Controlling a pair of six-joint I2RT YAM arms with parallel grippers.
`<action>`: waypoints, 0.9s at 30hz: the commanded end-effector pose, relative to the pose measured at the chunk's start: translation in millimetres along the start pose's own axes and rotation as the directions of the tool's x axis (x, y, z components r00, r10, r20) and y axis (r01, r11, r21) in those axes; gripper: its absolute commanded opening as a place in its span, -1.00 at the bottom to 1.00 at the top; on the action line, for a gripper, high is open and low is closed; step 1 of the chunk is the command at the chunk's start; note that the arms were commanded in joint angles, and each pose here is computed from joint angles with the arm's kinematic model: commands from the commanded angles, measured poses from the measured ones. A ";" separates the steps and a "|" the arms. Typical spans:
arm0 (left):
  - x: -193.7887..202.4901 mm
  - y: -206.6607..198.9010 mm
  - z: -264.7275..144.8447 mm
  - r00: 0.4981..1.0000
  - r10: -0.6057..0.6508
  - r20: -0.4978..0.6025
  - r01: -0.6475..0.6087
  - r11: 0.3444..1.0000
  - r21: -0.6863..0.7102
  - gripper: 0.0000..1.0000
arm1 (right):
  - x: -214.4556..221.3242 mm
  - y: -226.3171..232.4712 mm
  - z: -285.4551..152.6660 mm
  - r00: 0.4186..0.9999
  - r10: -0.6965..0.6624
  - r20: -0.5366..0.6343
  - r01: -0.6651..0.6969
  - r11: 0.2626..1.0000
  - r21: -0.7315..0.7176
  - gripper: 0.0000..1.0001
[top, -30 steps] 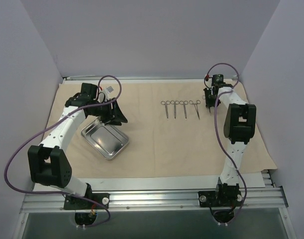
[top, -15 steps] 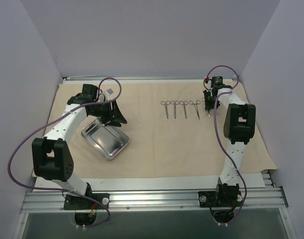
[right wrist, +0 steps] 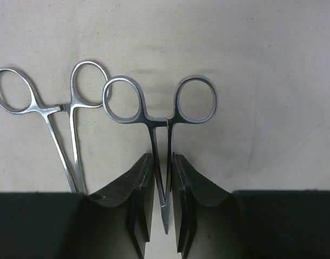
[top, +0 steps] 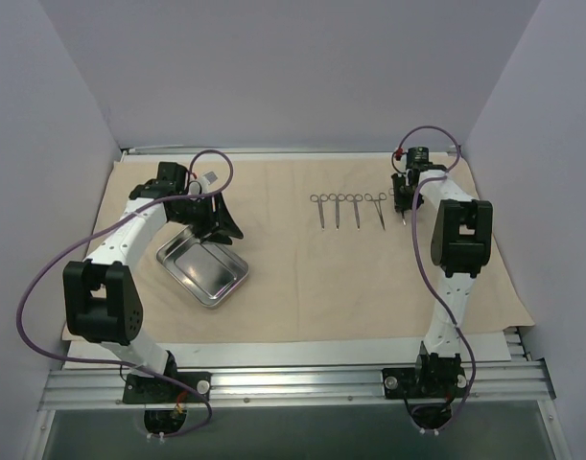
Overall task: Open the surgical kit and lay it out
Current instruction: Place the medical item in the surgical kit.
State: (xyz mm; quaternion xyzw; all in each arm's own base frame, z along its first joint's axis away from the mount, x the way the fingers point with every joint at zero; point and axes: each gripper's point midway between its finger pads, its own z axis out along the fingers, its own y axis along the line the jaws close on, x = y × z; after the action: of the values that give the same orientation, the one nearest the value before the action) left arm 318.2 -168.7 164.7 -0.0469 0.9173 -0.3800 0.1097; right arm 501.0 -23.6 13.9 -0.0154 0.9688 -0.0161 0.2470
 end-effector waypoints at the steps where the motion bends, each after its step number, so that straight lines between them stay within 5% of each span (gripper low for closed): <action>1: -8.2 -9.9 -8.2 0.999 0.048 0.018 -0.048 0.999 0.024 0.08 | 14.4 -5.0 2.6 0.999 -0.005 -0.045 0.007 1.000 0.029 -0.61; 13: -4.4 -10.4 -13.6 0.998 0.058 0.016 -0.058 0.998 0.016 0.08 | 3.9 -1.1 -2.1 1.000 0.009 -0.012 -0.009 1.000 0.020 -0.50; 20: -1.9 -15.1 -18.4 0.998 0.056 0.033 -0.057 0.998 0.022 0.10 | -47.3 7.3 -66.0 0.989 0.030 0.145 -0.033 0.999 0.022 -0.27; 22: -2.1 -21.6 -18.8 0.998 0.052 0.040 -0.054 0.997 0.057 0.11 | -52.6 13.4 -84.8 0.985 0.021 0.174 -0.023 1.000 0.014 -0.02; 23: 0.5 -21.6 -18.8 0.998 0.043 0.039 -0.045 0.997 0.065 0.11 | -53.8 25.1 -93.2 0.983 0.012 0.184 -0.013 1.000 0.001 0.26; 24: 1.9 -22.5 -18.9 0.999 0.018 0.040 -0.021 0.997 0.069 0.12 | -54.0 28.7 -110.3 0.979 0.015 0.205 -0.014 1.000 -0.004 0.98; 26: 5.0 -22.6 -19.7 0.998 0.012 0.058 -0.016 0.997 0.076 0.93 | -48.1 40.9 -125.1 0.976 0.019 0.215 -0.017 1.000 -0.010 0.99; 27: 5.7 -21.3 -19.9 0.998 0.009 0.066 -0.013 0.997 0.070 0.88 | -49.6 45.5 -143.1 0.966 0.068 0.249 -0.066 0.998 -0.017 0.99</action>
State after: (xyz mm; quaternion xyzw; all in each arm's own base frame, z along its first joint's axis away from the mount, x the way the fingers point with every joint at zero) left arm 307.8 -170.2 171.5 -0.0530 0.9130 -0.3905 0.1054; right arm 494.5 6.7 92.6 -0.0103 0.9505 -0.0114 0.3102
